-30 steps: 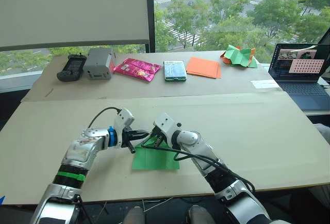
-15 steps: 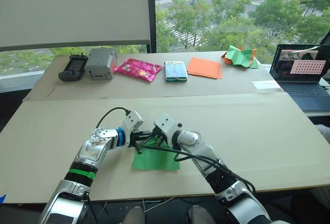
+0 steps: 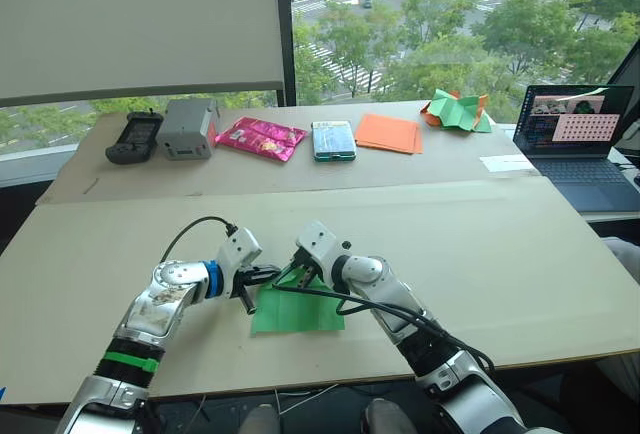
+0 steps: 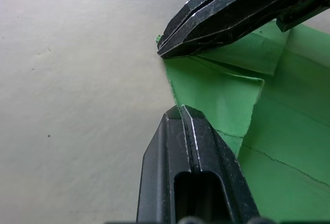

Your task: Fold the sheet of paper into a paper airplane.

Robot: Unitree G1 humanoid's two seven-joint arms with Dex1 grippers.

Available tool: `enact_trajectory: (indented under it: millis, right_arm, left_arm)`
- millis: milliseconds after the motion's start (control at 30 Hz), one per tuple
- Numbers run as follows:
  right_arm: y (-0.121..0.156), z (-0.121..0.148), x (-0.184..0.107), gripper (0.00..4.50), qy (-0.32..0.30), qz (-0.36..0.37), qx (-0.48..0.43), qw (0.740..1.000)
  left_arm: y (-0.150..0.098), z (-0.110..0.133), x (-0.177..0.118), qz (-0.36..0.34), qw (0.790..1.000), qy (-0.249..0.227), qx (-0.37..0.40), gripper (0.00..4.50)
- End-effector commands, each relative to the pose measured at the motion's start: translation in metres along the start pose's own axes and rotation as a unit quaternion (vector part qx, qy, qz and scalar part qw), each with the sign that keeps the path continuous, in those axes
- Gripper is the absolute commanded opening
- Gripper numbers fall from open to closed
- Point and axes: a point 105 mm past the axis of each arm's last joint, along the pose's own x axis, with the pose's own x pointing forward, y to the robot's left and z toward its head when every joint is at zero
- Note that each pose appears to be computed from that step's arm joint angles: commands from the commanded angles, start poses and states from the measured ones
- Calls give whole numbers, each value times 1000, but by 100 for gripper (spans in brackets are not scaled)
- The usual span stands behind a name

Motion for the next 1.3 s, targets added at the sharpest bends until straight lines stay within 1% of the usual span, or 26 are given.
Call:
enact_trajectory:
  millis: [33, 133, 400, 633, 767, 933, 1033, 1067, 1200, 1300]
  right_arm:
    - [0, -14, 0, 0, 27, 1, 9, 1000]
    - [1, -14, 0, 0, 26, 2, 9, 1000]
    - [3, -13, 1, 0, 26, 7, 10, 1000]
    - [3, -13, 2, 0, 25, 8, 9, 1000]
    - [3, -12, 2, 0, 24, 8, 9, 1000]
    - [3, -11, 2, 0, 22, 8, 8, 1000]
    - [3, -11, 2, 0, 22, 8, 7, 1000]
    - [3, -11, 2, 0, 22, 8, 6, 1000]
    - [2, -10, 1, 0, 21, 7, 4, 1000]
    - [1, -9, 1, 0, 20, 6, 3, 1000]
  left_arm:
    - [-16, -43, -6, -22, 996, 66, -56, 1]
    - [-22, -52, -15, -23, 995, 78, -59, 1]
    - [-24, -61, -29, -13, 993, 87, -73, 1]
    - [-31, -63, -36, -17, 993, 90, -76, 1]
    - [-29, -61, -42, -10, 993, 89, -73, 1]
    - [-6, -41, -49, 23, 996, 65, -56, 1]
    - [6, -15, -55, 31, 998, 33, -42, 1]
    - [9, -6, -57, 31, 999, 23, -36, 1]
    - [9, 14, -54, 19, 999, -8, -26, 1]
    - [11, 22, -49, 17, 999, -23, -22, 1]
